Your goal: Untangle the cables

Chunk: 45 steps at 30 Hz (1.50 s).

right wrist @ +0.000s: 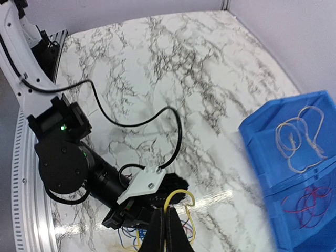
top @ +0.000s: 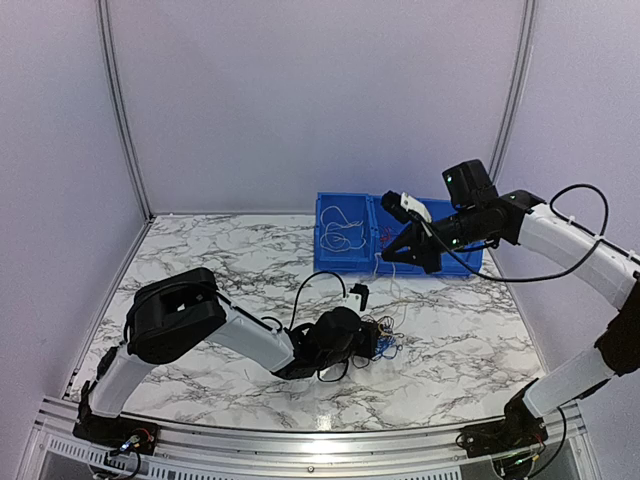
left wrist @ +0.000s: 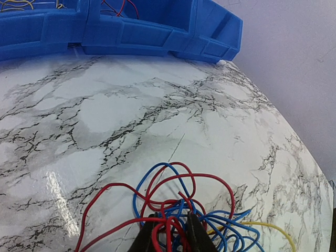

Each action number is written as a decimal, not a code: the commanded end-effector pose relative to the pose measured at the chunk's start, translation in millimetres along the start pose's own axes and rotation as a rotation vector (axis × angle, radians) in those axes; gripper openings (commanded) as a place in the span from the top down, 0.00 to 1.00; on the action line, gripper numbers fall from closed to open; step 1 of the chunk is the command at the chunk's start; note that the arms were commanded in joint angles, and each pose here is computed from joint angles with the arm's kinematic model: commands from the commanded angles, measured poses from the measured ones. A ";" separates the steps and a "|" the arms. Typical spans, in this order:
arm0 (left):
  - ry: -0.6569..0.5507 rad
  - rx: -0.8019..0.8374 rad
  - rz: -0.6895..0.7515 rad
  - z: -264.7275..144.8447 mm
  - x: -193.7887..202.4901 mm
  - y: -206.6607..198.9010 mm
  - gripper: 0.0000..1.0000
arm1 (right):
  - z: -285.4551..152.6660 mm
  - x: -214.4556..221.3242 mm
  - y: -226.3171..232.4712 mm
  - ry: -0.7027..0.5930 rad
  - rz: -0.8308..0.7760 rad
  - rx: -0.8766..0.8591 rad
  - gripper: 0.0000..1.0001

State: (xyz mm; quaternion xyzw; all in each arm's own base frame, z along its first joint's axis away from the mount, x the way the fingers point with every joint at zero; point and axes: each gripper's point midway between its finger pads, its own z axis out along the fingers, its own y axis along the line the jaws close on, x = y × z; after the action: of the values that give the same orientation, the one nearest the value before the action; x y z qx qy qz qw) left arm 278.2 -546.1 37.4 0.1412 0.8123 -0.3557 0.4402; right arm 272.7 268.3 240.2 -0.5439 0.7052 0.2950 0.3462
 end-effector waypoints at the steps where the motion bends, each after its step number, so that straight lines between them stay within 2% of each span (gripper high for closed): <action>1: 0.051 -0.013 0.015 3.7 22.2 12.0 0.83 | -46.6 -74.1 -7.3 -0.152 -0.161 0.116 1.00; 7: 0.068 -0.019 0.017 -1.3 27.8 16.5 0.89 | -99.1 -149.8 -2.4 -0.312 -0.291 0.195 1.00; 12: 0.076 -0.025 0.017 -2.1 31.2 19.9 0.91 | -142.4 -201.3 8.0 -0.440 -0.376 0.250 1.00; 17: 0.079 -0.025 0.023 -2.4 32.1 20.7 0.92 | -172.4 -232.9 20.0 -0.520 -0.429 0.264 1.00; 21: 0.081 -0.018 0.022 -5.9 29.6 19.4 0.90 | -181.7 -241.9 25.9 -0.553 -0.435 0.247 1.00; 22: 0.079 -0.011 0.025 -8.3 26.1 16.7 0.88 | -179.1 -239.8 25.2 -0.547 -0.429 0.241 1.00; 26: 0.028 0.036 0.048 -29.8 -7.2 -1.6 0.64 | -160.6 -219.9 18.0 -0.503 -0.394 0.228 1.00; 30: -0.054 0.065 0.056 -61.9 -48.4 -14.0 0.54 | -137.4 -189.8 13.7 -0.449 -0.350 0.207 1.00; 35: -0.128 0.075 0.067 -106.4 -85.1 -17.2 0.48 | -101.4 -140.9 9.2 -0.361 -0.290 0.168 1.00; 40: -0.217 0.009 0.078 -147.1 -114.7 -1.7 0.45 | -64.9 -93.4 9.0 -0.270 -0.234 0.104 1.00; 45: -0.298 -0.037 0.125 -174.9 -141.6 4.1 0.43 | -42.4 -73.2 12.1 -0.231 -0.196 0.043 1.00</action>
State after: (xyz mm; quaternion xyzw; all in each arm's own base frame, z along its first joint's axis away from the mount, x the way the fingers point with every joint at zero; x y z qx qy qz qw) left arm 246.8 -429.5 192.2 0.1364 0.7496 -0.3644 0.5355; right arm 271.3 272.4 321.7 -0.5535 0.6288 0.2970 0.4582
